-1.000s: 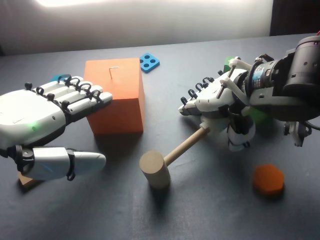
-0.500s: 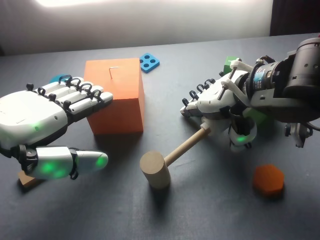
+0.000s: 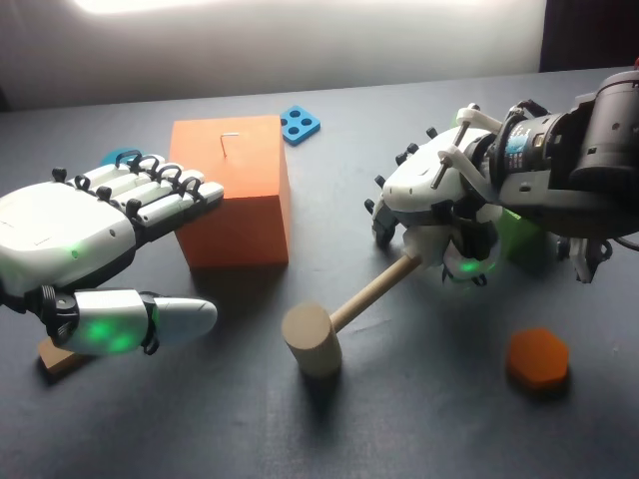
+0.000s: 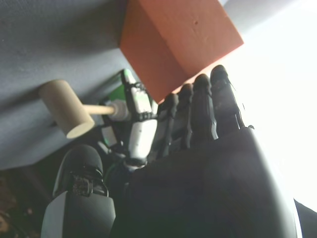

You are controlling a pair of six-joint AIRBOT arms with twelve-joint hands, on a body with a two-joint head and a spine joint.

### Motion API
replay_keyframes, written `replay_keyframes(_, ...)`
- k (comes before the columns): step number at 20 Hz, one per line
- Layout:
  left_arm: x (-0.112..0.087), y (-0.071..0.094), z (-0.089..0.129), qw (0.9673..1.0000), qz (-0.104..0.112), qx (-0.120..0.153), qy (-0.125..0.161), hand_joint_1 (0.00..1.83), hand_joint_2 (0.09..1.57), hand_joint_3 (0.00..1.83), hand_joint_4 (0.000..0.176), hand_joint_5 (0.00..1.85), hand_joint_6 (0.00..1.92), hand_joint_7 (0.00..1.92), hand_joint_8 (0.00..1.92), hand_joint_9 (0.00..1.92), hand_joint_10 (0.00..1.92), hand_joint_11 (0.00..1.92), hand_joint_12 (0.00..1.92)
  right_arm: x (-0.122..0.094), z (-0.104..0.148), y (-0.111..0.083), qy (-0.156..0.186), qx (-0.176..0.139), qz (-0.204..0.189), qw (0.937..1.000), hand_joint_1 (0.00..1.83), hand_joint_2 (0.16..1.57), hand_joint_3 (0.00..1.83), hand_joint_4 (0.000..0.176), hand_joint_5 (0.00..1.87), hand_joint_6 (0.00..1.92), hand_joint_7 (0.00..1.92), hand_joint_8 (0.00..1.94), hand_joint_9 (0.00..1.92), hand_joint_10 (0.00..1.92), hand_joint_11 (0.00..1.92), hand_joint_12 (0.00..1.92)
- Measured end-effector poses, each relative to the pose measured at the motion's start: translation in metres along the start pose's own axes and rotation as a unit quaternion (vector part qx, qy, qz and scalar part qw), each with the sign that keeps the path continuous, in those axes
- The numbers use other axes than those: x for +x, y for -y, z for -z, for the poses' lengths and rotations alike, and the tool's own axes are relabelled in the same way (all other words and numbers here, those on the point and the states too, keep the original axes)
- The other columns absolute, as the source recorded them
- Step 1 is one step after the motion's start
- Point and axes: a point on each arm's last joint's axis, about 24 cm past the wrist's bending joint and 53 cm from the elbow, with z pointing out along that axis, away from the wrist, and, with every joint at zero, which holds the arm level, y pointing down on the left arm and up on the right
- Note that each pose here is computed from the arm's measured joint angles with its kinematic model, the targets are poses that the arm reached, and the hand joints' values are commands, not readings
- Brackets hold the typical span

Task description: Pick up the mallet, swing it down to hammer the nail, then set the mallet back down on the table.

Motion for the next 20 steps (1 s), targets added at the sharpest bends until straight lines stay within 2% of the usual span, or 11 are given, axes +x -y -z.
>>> replay_keyframes(2, 0.001, 0.0, 0.0, 1.0, 0.002, -0.001, 0.0, 0.0, 1.2, 0.0, 0.0, 0.0, 0.0, 0.0, 0.0, 0.0, 0.0, 0.0, 0.0, -0.002, 0.001, 0.0, 0.001, 0.0, -0.002, 1.0, 1.18, 1.28, 0.01, 0.0, 0.71, 1.2, 0.67, 1.74, 0.67, 1.78, 0.63, 1.84)
replay_keyframes(3, 0.001, 0.0, 0.0, 1.0, 0.002, 0.0, 0.0, 0.0, 1.2, 0.0, 0.0, 0.0, 0.0, 0.0, 0.0, 0.0, 0.0, 0.0, 0.0, -0.003, 0.002, 0.001, 0.002, 0.001, -0.002, 1.0, 1.16, 1.32, 0.01, 0.0, 0.67, 1.22, 0.6, 1.87, 0.7, 1.91, 0.7, 1.91)
replay_keyframes(4, 0.001, 0.0, 0.0, 1.0, 0.002, 0.0, 0.0, 0.0, 1.21, 0.0, 0.0, 0.0, 0.0, 0.0, 0.0, 0.0, 0.0, 0.0, 0.0, -0.001, 0.002, 0.005, -0.002, 0.008, -0.002, 1.0, 1.1, 1.27, 0.0, 0.0, 0.73, 1.33, 0.7, 1.93, 0.83, 1.92, 0.85, 1.92)
replay_keyframes(6, 0.001, -0.001, 0.0, 1.0, 0.003, -0.001, 0.0, 0.0, 1.2, 0.0, 0.0, 0.0, 0.0, 0.0, 0.0, 0.0, 0.0, 0.0, 0.0, 0.007, 0.005, 0.014, -0.018, 0.024, -0.006, 0.9995, 1.09, 1.24, 0.0, 0.0, 0.76, 1.36, 0.87, 1.94, 1.03, 1.92, 1.1, 1.92)
replay_keyframes(8, 0.001, 0.0, 0.0, 1.0, 0.003, -0.001, 0.0, 0.0, 1.2, 0.0, 0.0, 0.0, 0.0, 0.0, 0.0, 0.0, 0.0, 0.0, 0.0, 0.006, 0.009, 0.015, -0.015, 0.024, 0.001, 0.9996, 1.07, 1.26, 0.01, 0.0, 0.72, 1.45, 0.94, 1.94, 1.08, 1.92, 1.19, 1.92)
replay_keyframes(9, 0.001, 0.0, 0.0, 1.0, 0.003, -0.001, -0.001, 0.0, 1.21, 0.0, 0.0, 0.02, 0.01, 0.01, 0.0, 0.0, 0.0, 0.0, 0.0, 0.006, 0.01, 0.014, -0.014, 0.022, 0.004, 0.9997, 1.12, 1.25, 0.0, 0.0, 0.77, 1.77, 1.03, 1.94, 1.16, 1.92, 1.27, 1.92)
replay_keyframes(11, 0.001, 0.0, 0.0, 1.0, 0.003, -0.002, -0.001, 0.0, 1.2, 0.0, 0.0, 0.0, 0.0, 0.0, 0.0, 0.0, 0.0, 0.0, 0.0, 0.007, 0.014, 0.009, -0.015, 0.015, 0.012, 0.9997, 1.08, 1.25, 0.0, 0.0, 0.77, 1.89, 1.18, 1.94, 1.3, 1.92, 1.39, 1.92)
replay_keyframes(13, 0.002, -0.001, 0.0, 1.0, 0.003, -0.002, -0.001, 0.0, 1.21, 0.0, 0.0, 0.03, 0.01, 0.03, 0.01, 0.0, 0.0, 0.0, 0.0, 0.006, 0.018, 0.003, -0.013, 0.007, 0.013, 0.9998, 1.0, 1.22, 0.0, 0.0, 0.95, 1.92, 1.36, 1.94, 1.47, 1.92, 1.59, 1.92)
replay_keyframes(15, 0.001, 0.0, 0.0, 1.0, 0.003, -0.002, -0.001, 0.0, 1.21, 0.01, 0.0, 0.03, 0.01, 0.02, 0.0, 0.0, 0.0, 0.0, 0.0, 0.004, 0.022, -0.003, -0.008, -0.002, 0.012, 0.9999, 0.98, 1.22, 0.0, 0.0, 0.96, 1.92, 1.46, 1.94, 1.62, 1.92, 1.78, 1.92)
replay_keyframes(17, 0.002, -0.001, 0.0, 1.0, 0.003, -0.002, -0.002, 0.0, 1.21, 0.0, 0.0, 0.02, 0.0, 0.01, 0.0, 0.0, 0.0, 0.0, 0.0, 0.0, 0.03, -0.007, -0.003, -0.011, 0.013, 0.9998, 0.8, 1.24, 0.01, 0.0, 1.11, 1.92, 1.53, 1.94, 1.67, 1.92, 1.82, 1.92)
replay_keyframes(20, 0.002, -0.001, 0.0, 1.0, 0.003, -0.002, -0.002, 0.0, 1.22, 0.01, 0.0, 0.03, 0.01, 0.01, 0.0, 0.0, 0.0, 0.0, 0.0, -0.004, 0.043, 0.0, 0.003, -0.005, 0.018, 0.9998, 0.36, 1.32, 0.02, 0.0, 1.42, 1.92, 1.62, 1.94, 1.71, 1.92, 1.85, 1.92)
